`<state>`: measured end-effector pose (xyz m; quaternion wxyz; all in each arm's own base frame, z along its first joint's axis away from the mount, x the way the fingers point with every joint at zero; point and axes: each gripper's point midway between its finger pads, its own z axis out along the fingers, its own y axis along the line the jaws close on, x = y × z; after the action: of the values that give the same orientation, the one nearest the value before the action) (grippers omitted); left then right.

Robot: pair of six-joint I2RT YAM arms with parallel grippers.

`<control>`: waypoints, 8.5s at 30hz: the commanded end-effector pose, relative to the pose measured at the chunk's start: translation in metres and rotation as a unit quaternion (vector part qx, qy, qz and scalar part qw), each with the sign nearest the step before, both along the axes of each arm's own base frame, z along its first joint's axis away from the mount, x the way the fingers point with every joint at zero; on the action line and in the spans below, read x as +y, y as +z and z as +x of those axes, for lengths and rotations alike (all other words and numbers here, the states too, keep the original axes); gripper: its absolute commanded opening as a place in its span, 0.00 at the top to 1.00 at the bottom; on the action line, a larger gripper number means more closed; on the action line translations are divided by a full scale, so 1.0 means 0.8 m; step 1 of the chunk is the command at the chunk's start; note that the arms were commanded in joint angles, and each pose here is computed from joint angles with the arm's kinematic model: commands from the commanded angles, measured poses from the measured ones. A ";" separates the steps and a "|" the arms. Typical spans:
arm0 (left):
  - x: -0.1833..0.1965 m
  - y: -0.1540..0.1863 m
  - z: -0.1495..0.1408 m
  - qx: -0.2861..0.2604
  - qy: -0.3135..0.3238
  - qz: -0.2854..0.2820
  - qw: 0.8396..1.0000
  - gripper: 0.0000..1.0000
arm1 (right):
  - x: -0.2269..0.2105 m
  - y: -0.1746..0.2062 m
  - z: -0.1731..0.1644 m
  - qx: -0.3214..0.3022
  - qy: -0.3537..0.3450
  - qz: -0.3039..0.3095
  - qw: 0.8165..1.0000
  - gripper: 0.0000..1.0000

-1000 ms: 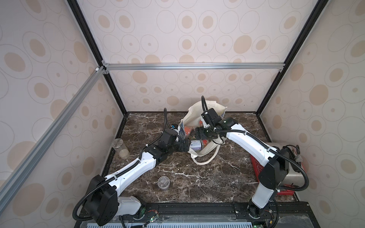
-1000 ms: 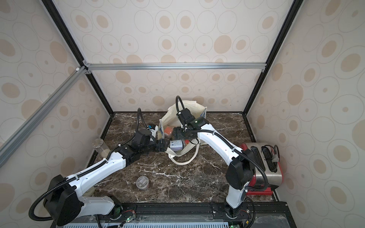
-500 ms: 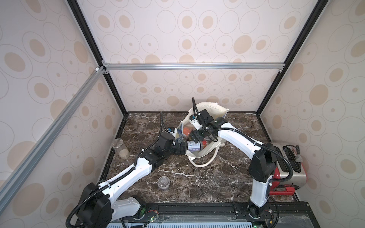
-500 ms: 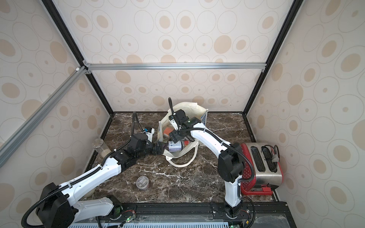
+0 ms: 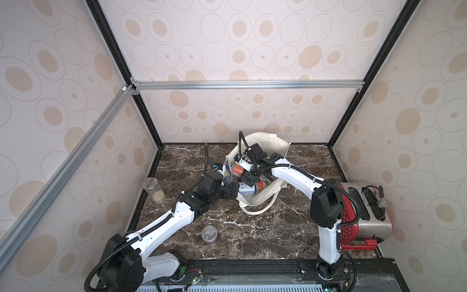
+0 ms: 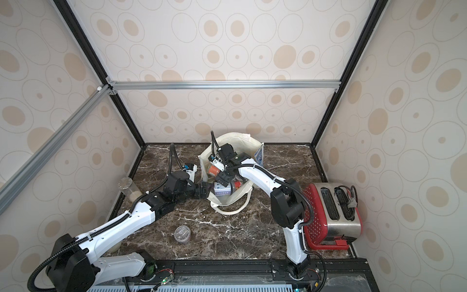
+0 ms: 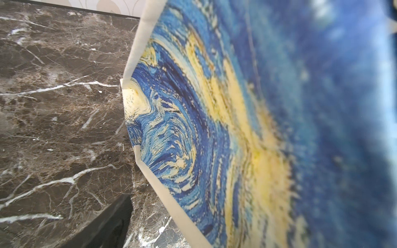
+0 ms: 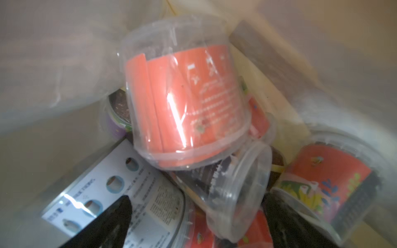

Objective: Take out the seed jars from the canvas bag
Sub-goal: Pick up the seed jar from the canvas bag, then place the seed jar at the center of the board, then move the seed jar to the center of the board.

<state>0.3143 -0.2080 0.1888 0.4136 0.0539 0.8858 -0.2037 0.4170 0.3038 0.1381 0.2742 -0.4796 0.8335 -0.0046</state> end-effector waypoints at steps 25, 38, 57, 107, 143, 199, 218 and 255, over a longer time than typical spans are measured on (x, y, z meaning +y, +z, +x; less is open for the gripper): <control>0.024 0.019 -0.008 -0.007 0.045 -0.006 0.999 0.08 | -0.018 -0.049 0.030 -0.116 -0.030 -0.145 0.982 0.11; 0.029 0.019 -0.011 -0.010 0.051 -0.004 0.999 0.08 | -0.022 0.007 0.016 -0.136 -0.029 -0.105 0.985 0.18; 0.030 0.023 -0.012 -0.020 0.046 -0.004 0.999 0.07 | -0.003 -0.015 -0.006 -0.059 0.034 -0.045 0.997 0.04; 0.038 0.119 0.034 -0.119 0.079 0.000 0.990 0.02 | 0.012 0.124 -0.033 -0.173 0.088 0.072 0.978 0.35; 0.070 0.072 -0.010 0.056 -0.031 -0.103 0.993 0.02 | 0.120 0.051 -0.324 -0.275 0.492 -0.066 0.824 0.37; 0.088 0.042 -0.004 0.068 0.013 -0.082 0.994 0.02 | 0.071 -0.091 -0.390 -0.189 0.520 -0.077 0.829 0.00; 0.156 0.010 0.007 0.094 0.175 -0.033 0.980 0.02 | 0.051 -0.063 -0.356 0.065 0.269 0.156 0.948 0.07; 0.098 0.106 0.053 -0.014 0.048 -0.151 0.987 0.03 | 0.075 0.047 -0.366 0.041 0.265 0.232 0.935 0.08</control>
<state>0.3507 -0.1130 0.2443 0.4126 -0.0742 0.8661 -0.2724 0.1236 0.3790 0.1598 0.3334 -0.6161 0.6504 0.2939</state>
